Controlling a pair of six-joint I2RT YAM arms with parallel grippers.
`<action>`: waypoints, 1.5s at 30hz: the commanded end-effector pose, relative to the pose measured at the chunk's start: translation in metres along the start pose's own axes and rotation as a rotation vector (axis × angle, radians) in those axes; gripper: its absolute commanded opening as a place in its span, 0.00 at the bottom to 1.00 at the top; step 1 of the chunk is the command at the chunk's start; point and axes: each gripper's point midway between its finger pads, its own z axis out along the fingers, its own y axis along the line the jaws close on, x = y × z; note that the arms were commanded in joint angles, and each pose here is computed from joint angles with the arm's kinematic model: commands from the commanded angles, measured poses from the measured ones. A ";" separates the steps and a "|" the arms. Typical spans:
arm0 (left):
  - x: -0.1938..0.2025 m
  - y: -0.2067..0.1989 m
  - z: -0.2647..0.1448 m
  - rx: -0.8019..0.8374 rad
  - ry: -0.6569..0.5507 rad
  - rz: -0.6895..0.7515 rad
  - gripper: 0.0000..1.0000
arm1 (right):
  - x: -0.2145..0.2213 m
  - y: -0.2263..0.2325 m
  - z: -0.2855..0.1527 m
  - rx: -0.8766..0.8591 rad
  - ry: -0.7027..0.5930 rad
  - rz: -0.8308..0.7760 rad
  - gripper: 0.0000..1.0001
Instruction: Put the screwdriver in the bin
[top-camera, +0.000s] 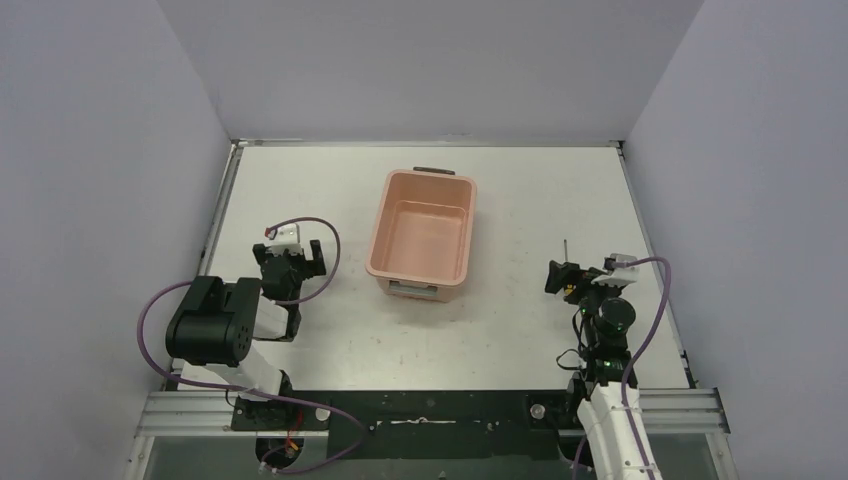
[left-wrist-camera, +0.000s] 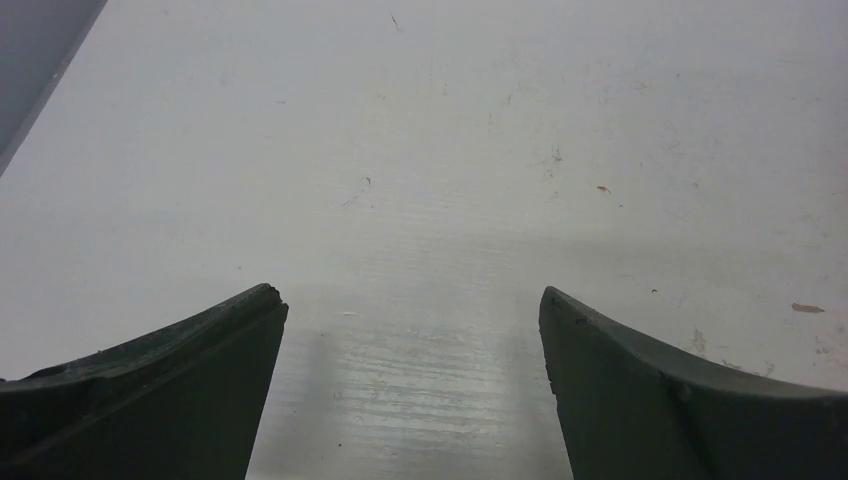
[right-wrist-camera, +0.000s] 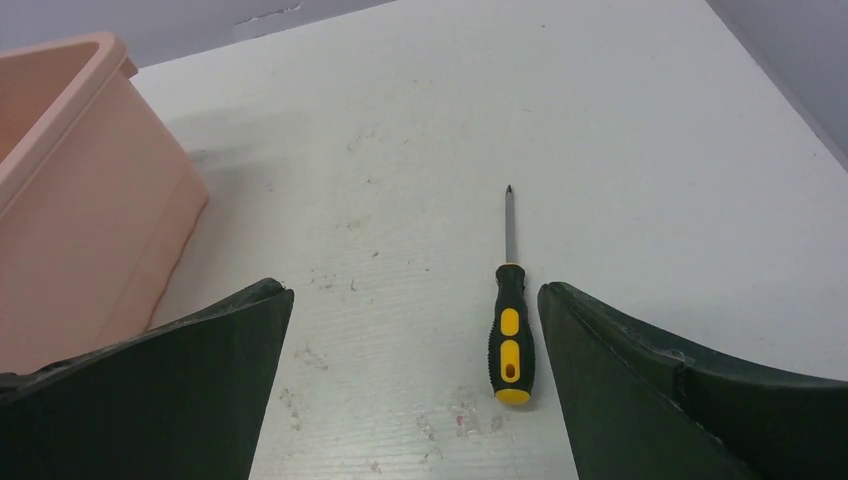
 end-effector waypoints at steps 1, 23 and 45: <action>-0.024 -0.002 0.007 0.007 -0.080 -0.008 0.97 | -0.045 0.000 0.004 0.030 -0.108 -0.001 1.00; -0.024 -0.002 0.007 0.007 -0.080 -0.008 0.97 | 0.059 -0.049 0.061 0.322 0.947 0.004 0.98; -0.025 -0.002 0.007 0.008 -0.081 -0.008 0.97 | -0.064 0.025 0.086 0.155 0.756 -0.004 0.00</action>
